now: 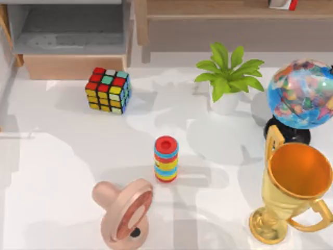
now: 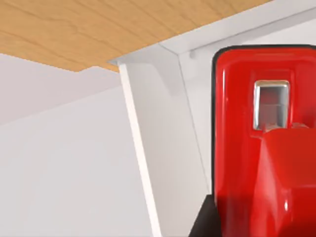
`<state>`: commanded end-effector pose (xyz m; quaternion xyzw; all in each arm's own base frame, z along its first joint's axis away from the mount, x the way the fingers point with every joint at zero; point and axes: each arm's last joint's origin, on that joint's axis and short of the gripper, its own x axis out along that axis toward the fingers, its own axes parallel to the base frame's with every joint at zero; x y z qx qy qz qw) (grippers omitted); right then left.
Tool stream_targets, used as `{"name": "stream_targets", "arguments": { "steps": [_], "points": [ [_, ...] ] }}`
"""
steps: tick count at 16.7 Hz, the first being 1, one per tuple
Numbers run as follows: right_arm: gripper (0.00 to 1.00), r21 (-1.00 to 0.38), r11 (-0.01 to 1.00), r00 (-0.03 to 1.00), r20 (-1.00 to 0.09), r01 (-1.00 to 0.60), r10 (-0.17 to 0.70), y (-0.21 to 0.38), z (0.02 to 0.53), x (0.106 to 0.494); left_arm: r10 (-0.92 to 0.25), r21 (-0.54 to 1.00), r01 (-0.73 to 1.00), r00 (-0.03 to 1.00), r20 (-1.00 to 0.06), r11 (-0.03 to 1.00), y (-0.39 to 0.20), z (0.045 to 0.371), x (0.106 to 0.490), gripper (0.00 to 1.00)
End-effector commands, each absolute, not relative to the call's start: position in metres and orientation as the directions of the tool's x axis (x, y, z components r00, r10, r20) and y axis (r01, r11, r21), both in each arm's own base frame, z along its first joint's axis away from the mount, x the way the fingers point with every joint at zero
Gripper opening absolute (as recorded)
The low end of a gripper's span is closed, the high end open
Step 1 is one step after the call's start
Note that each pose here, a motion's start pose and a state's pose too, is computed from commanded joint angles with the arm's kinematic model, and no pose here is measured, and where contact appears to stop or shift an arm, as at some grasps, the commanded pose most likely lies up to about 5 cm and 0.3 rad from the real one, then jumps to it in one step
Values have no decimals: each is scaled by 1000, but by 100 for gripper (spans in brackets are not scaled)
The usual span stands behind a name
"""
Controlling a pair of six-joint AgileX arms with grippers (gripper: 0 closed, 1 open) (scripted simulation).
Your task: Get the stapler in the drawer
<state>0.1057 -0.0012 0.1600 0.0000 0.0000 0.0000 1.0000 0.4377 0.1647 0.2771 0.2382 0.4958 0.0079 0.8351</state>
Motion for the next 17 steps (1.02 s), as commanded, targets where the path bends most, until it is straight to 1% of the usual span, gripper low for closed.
{"name": "stream_targets", "arguments": {
  "steps": [2,4,7,10,14,16,17],
  "points": [
    [100,0,1000,1000,0,0,0,-1,160,106,241,413,242,522,-818,878,163,281,437,0],
    [100,0,1000,1000,0,0,0,-1,160,106,215,380,253,502,-838,890,163,270,438,0],
    [100,0,1000,1000,0,0,0,-1,160,106,164,285,231,432,-887,930,163,238,440,0],
    [100,0,1000,1000,0,0,0,-1,160,106,128,193,148,364,-923,970,160,207,442,0],
    [100,0,1000,1000,0,0,0,-1,160,106,88,104,55,246,-965,993,161,162,446,0],
    [100,0,1000,1000,0,0,0,-1,160,106,73,81,35,202,-977,996,160,151,445,0],
    [100,0,1000,1000,0,0,0,-1,160,106,71,79,34,198,-978,996,160,150,445,0]
  ]
}}
